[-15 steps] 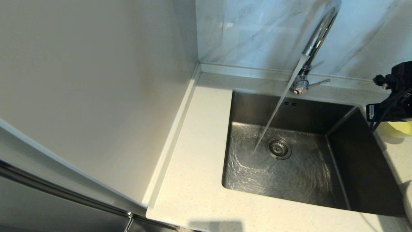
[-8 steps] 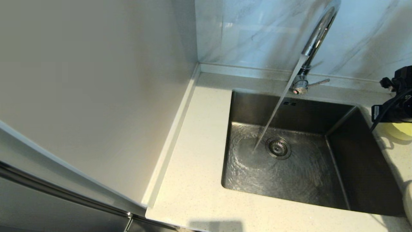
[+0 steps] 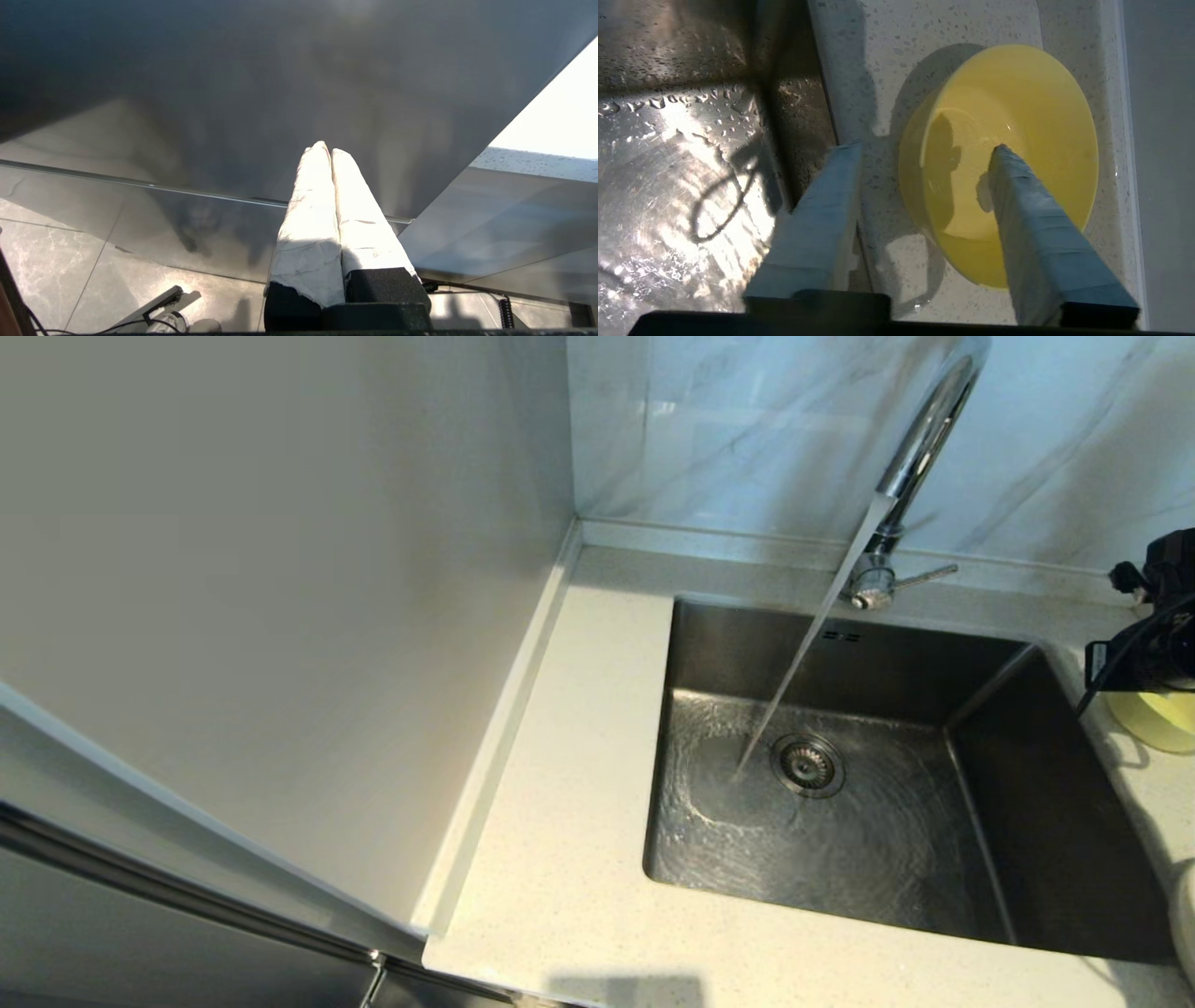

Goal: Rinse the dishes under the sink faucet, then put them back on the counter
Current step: Place the bowl on the table, then pick up the chopsticks

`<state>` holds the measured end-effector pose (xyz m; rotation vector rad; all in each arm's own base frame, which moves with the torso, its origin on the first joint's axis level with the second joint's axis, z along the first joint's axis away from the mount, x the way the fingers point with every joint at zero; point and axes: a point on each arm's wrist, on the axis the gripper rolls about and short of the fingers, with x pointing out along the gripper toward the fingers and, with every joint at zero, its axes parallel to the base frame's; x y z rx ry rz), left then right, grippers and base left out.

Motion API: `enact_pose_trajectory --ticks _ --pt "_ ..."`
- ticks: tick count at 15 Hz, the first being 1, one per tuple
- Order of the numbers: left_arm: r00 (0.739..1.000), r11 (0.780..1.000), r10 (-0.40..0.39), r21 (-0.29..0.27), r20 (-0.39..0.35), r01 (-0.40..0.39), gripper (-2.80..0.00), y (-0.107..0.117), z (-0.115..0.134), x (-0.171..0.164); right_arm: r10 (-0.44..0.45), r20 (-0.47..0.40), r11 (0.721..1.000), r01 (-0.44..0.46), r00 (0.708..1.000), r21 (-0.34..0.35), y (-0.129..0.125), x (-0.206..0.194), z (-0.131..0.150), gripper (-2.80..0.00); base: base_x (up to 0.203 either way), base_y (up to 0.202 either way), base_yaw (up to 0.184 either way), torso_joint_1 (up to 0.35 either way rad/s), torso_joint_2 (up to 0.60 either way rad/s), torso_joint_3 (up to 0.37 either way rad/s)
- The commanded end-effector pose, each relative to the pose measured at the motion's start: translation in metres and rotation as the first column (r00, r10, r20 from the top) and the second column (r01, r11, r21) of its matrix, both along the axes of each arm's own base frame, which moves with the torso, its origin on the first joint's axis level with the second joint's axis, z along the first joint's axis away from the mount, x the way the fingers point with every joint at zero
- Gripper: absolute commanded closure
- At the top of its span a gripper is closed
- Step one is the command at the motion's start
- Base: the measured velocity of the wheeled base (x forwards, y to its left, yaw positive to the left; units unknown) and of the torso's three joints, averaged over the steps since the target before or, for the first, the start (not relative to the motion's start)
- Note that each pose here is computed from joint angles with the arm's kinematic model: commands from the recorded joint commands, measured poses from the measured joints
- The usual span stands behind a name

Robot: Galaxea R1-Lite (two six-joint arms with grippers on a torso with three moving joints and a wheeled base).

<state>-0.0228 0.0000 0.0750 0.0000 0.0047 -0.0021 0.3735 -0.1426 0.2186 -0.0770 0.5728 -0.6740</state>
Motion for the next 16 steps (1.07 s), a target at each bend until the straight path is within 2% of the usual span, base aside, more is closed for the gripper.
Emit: enact_pose_trajectory --ticks 1,3,6,8,10,11,13,16 --pt "1.000 1.000 0.001 0.000 0.000 -0.001 0.00 0.000 0.000 0.000 -0.005 0.029 1.000 0.005 1.000 0.000 0.002 -0.006 0.010 -2.80 0.000 0.000 0.000 0.000 0.00 0.000" --pt "1.000 1.000 0.001 0.000 0.000 -0.001 0.00 0.000 0.000 0.000 -0.014 0.107 1.000 0.012 0.994 0.015 0.008 -0.021 0.032 -2.80 0.000 0.000 0.000 0.000 0.00 0.000" --pt "1.000 1.000 0.001 0.000 0.000 -0.001 0.00 0.000 0.000 0.000 0.027 0.182 0.999 -0.030 0.983 0.015 0.026 -0.066 0.067 -2.80 0.000 0.000 0.000 0.000 0.00 0.000" --pt "1.000 1.000 0.001 0.000 0.000 -0.001 0.00 0.000 0.000 0.000 0.068 0.198 0.997 -0.075 0.978 0.027 0.044 -0.113 0.088 -2.80 0.000 0.000 0.000 0.000 0.00 0.000" --pt "1.000 1.000 0.001 0.000 0.000 -0.001 0.00 0.000 0.000 0.000 0.105 0.148 0.988 -0.120 0.983 0.093 0.062 -0.172 0.098 -2.80 0.000 0.000 0.000 0.000 0.00 0.000" --pt "1.000 1.000 0.001 0.000 0.000 -0.001 0.00 0.000 0.000 0.000 0.110 0.108 0.981 -0.125 0.988 0.145 0.068 -0.197 0.096 -2.80 0.000 0.000 0.000 0.000 0.00 0.000" --pt "1.000 1.000 0.001 0.000 0.000 -0.001 0.00 0.000 0.000 0.000 0.068 0.004 0.956 -0.066 0.998 0.286 0.078 -0.244 0.076 -2.80 0.000 0.000 0.000 0.000 0.00 0.000" --pt "1.000 1.000 0.001 0.000 0.000 -0.001 0.00 0.000 0.000 0.000 0.017 -0.035 0.924 -0.002 0.999 0.383 0.092 -0.281 0.049 -2.80 0.000 0.000 0.000 0.000 0.00 0.000"
